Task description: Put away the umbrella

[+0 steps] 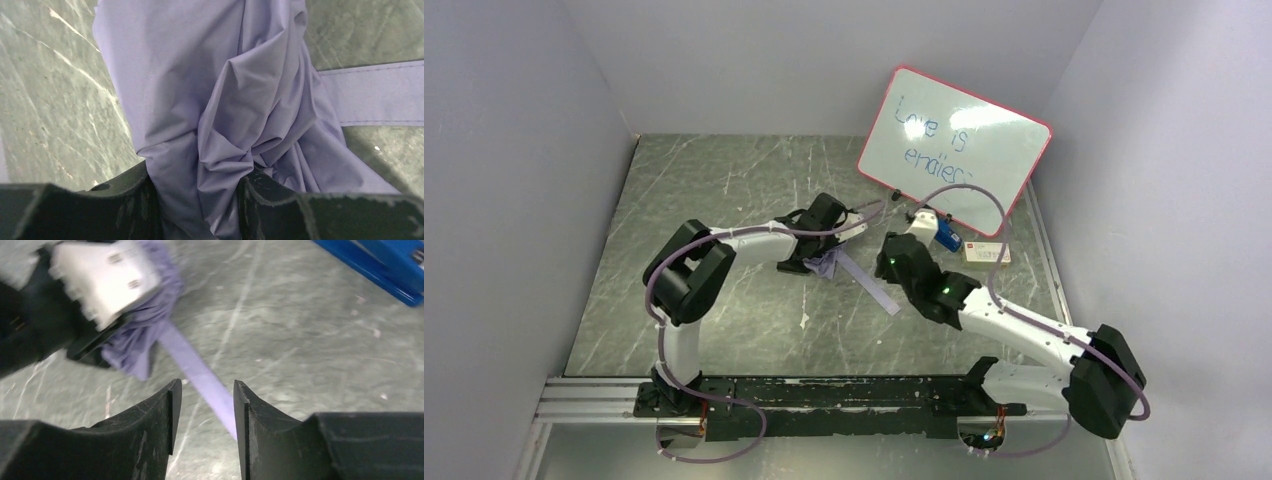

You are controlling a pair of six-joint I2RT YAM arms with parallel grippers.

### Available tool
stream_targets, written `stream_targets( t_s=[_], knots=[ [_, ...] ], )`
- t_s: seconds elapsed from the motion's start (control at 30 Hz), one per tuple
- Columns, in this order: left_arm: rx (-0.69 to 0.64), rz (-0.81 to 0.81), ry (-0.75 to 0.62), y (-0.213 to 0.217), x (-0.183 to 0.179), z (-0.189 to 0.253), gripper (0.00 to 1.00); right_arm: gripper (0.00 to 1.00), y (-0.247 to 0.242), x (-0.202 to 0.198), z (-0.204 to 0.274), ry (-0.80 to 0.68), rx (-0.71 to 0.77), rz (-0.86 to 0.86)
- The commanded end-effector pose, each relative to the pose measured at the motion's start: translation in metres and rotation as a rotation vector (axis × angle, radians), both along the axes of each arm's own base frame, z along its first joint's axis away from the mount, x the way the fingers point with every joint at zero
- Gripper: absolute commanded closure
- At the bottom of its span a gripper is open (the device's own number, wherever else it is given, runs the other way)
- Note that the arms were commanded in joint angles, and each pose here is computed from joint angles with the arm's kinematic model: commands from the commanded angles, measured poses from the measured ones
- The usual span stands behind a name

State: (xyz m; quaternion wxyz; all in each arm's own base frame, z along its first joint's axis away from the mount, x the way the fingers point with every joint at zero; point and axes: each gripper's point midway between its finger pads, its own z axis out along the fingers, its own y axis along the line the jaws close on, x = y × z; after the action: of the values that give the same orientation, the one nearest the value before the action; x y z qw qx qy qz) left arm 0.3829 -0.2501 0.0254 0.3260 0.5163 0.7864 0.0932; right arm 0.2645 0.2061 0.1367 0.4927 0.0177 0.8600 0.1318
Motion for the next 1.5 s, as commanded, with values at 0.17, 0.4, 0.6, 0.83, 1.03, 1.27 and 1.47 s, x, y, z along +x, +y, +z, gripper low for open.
stream_targets(
  t_s=[0.17,0.4,0.6,0.83,1.03,1.27,1.47],
  knots=[
    [0.238,0.007,0.061,0.028,-0.024,-0.061,0.95,0.65,-0.038,0.010,-0.058,0.321,0.062,-0.118],
    [0.312,-0.043,-0.058,0.015,-0.022,-0.054,0.95,0.72,-0.036,0.011,-0.077,0.399,0.063,-0.134],
    [0.373,-0.094,-0.122,0.002,-0.028,-0.057,0.95,0.72,-0.048,0.010,-0.081,0.411,0.061,-0.182],
    [0.361,-0.116,-0.075,-0.003,-0.036,-0.066,0.95,0.62,-0.039,-0.001,-0.101,0.428,0.092,-0.073],
    [0.315,-0.165,0.050,-0.010,-0.054,-0.079,0.95,0.42,-0.041,-0.003,-0.087,0.296,0.097,0.008],
    [0.288,-0.189,0.129,-0.017,-0.062,-0.085,0.95,0.33,-0.026,0.004,-0.090,0.230,0.040,0.088],
    [0.255,-0.208,0.215,-0.020,-0.068,-0.089,0.95,0.32,0.000,-0.001,-0.101,0.202,-0.140,0.159]
  ],
)
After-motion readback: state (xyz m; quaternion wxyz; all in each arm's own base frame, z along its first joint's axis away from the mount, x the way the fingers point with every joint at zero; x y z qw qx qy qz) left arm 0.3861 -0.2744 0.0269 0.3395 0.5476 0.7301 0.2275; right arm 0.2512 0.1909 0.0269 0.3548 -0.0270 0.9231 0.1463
